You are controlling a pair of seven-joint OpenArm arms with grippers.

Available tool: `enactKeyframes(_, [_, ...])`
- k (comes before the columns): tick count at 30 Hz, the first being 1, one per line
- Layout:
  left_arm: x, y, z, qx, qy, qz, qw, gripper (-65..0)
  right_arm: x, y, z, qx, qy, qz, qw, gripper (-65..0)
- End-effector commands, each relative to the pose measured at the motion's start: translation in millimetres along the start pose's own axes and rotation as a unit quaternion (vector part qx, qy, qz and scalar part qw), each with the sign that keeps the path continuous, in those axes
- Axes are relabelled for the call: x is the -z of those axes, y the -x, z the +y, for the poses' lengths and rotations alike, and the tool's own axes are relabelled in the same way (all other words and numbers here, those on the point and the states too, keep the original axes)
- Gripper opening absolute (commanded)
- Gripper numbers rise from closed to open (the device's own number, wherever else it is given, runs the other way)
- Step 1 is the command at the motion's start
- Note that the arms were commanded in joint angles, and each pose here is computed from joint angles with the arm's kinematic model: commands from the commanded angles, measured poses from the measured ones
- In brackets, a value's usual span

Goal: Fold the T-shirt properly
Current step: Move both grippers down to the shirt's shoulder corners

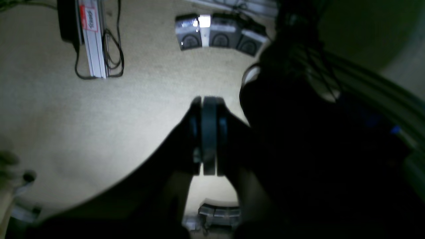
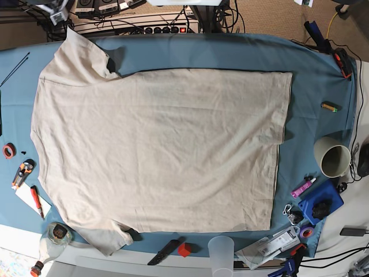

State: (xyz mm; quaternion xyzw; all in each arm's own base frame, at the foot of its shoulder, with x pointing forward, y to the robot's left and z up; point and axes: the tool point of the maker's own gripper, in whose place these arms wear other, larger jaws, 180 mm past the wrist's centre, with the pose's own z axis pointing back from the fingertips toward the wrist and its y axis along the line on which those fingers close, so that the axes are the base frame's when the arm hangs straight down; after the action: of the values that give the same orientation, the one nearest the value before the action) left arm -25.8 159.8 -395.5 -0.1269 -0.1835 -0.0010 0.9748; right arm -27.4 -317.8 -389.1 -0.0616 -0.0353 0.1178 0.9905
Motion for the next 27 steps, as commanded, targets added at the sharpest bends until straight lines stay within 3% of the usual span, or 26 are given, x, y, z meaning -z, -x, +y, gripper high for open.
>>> enactKeyframes(1, [-8, -8, -5, 0.010, 0.004, -0.008, 1.000, -65.0, -10, -8, -9, -0.007, 0.014, -0.011, 0.9998, -65.0])
enactKeyframes(6, [-21, -39, -20, 0.053, 0.009, -0.023, 0.998, -65.0, -46, -47, -37, -0.010, 0.065, -0.071, 0.9953, -65.0])
enactKeyframes(13, [-31, -65, -24, 0.063, -0.003, -0.059, 0.996, -65.0, -92, -93, -73, -0.023, 0.147, -0.150, 0.9774, -65.0])
enactKeyframes(18, [-31, -66, -20, 0.053, -0.015, -0.061, 0.997, -65.0, -101, -103, -93, -0.023, 0.194, -0.157, 0.9680, -65.0])
enactKeyframes(19, [-31, -66, -20, 0.053, -0.015, -0.061, 0.997, -65.0, -100, -103, -94, -0.021, 0.195, -0.154, 0.9683, -63.1])
enactKeyframes(23, [-31, -67, -20, 0.053, -0.015, -0.061, 0.997, -65.0, -100, -103, -95, -0.019, 0.196, -0.153, 0.9683, -38.4])
enactKeyframes(24, [-31, -67, -20, 0.053, -0.015, -0.061, 0.997, -65.0, -100, -103, -95, -0.019, 0.196, -0.153, 0.9683, -35.0])
enactKeyframes(27, [-31, -67, -19, 0.056, -0.015, -0.060, 0.997, -65.0, -100, -103, -95, -0.018, 0.196, -0.153, 0.9683, -34.3])
